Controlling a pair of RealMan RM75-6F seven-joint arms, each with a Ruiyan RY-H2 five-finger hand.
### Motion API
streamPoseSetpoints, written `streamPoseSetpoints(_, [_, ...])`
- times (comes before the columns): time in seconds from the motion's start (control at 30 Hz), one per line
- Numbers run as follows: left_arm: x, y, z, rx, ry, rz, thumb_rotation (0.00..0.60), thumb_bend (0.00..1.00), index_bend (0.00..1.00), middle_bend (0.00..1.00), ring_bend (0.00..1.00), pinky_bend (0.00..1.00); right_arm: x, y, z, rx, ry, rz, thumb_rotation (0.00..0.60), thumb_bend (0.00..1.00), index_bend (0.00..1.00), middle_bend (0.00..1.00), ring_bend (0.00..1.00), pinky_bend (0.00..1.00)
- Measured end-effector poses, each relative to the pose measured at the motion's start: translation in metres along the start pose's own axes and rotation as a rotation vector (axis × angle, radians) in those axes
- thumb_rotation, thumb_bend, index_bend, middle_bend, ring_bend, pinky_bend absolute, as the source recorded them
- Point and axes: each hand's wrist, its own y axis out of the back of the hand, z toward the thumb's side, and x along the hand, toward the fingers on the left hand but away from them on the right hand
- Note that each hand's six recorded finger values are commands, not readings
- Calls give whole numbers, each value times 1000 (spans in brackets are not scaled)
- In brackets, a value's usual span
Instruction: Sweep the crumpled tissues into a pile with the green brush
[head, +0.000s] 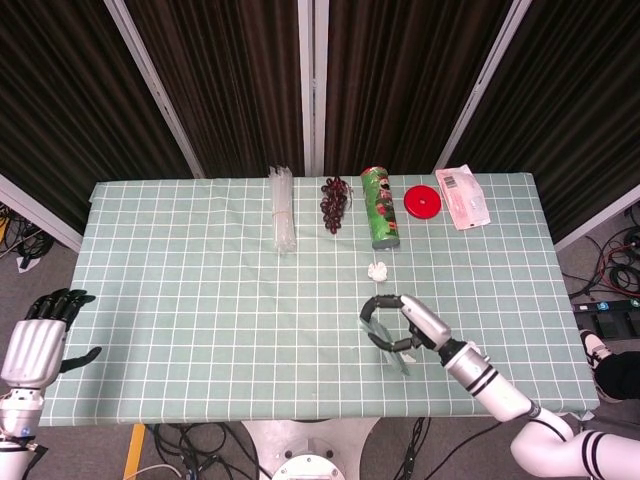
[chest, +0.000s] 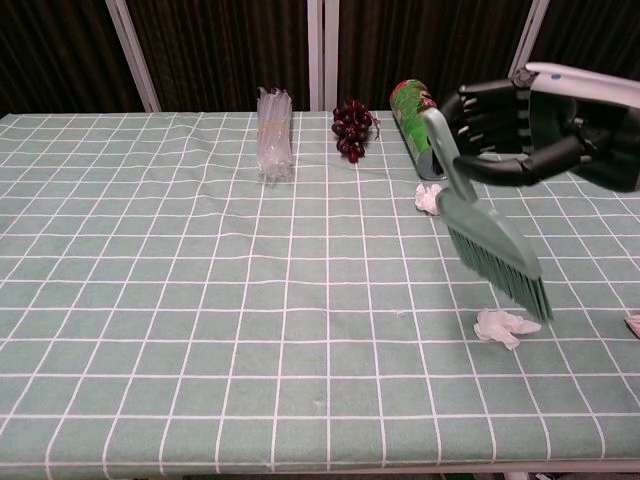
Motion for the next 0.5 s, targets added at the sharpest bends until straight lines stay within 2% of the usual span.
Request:
streamPoseSetpoints(0.13, [-2,3,-1,0,4,2,600,0,236,195,143,193,26,-23,-3,10,22,133,600,373,695,629,351,248])
streamPoseSetpoints(0.2, [-4,4,-2,-2,6,4,600,0,236,195,143,193,36,-25,-4,34,31,150,600,372,696,629,354,221])
streamPoseSetpoints(0.3, [-5,4,-1,-5,3,4,600,0,236,194,143,193,45,-21,-6,116,32,121,600,372,696,627,356,210])
streamPoseSetpoints(0.5, [-4,4,1,-4,-5,3,600,0,236,195,143,193,67,-8,-13,371,32,-23,600,372,700,618,356,206])
